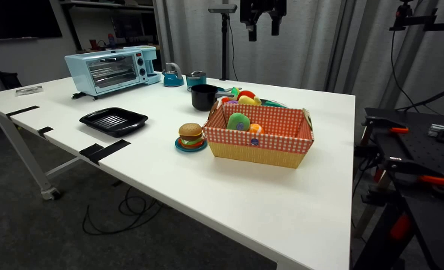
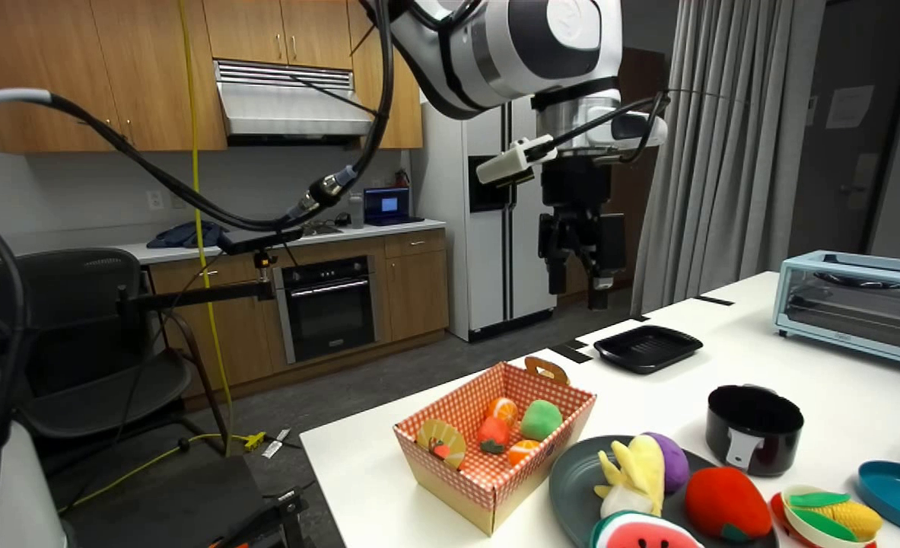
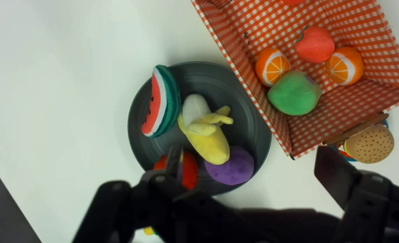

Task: Put the banana plush toy inside the box

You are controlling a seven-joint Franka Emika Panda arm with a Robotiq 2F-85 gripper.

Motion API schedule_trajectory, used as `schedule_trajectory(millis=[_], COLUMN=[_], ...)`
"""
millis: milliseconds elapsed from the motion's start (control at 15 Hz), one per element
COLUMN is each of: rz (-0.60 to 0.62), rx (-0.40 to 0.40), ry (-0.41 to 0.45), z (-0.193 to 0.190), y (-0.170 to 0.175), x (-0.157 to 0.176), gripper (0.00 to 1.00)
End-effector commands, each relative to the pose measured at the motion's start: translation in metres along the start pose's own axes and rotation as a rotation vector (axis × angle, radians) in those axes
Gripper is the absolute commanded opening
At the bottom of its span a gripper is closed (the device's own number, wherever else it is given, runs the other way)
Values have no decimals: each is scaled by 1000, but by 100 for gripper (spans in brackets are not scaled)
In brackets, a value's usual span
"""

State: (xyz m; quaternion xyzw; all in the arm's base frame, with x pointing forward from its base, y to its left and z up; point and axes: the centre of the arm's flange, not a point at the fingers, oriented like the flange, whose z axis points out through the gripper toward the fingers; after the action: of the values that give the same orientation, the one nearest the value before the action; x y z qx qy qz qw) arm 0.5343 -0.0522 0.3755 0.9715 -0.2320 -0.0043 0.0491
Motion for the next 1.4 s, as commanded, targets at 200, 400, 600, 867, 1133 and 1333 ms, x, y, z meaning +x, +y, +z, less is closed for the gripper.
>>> schedule_trajectory(millis=[200,400,600,867,1133,1333], rz=[9,7,-15,-61,-99,-99], rx=[1,-4,-39,-80,-106,-113], ry=[4,7,-1,-19,-37,-45], z=[10,12,27,48,67,79], y=[3,0,-2,-1,4,10], x=[6,7,12,20,34,47], gripper=[100,100,100,100,100,100])
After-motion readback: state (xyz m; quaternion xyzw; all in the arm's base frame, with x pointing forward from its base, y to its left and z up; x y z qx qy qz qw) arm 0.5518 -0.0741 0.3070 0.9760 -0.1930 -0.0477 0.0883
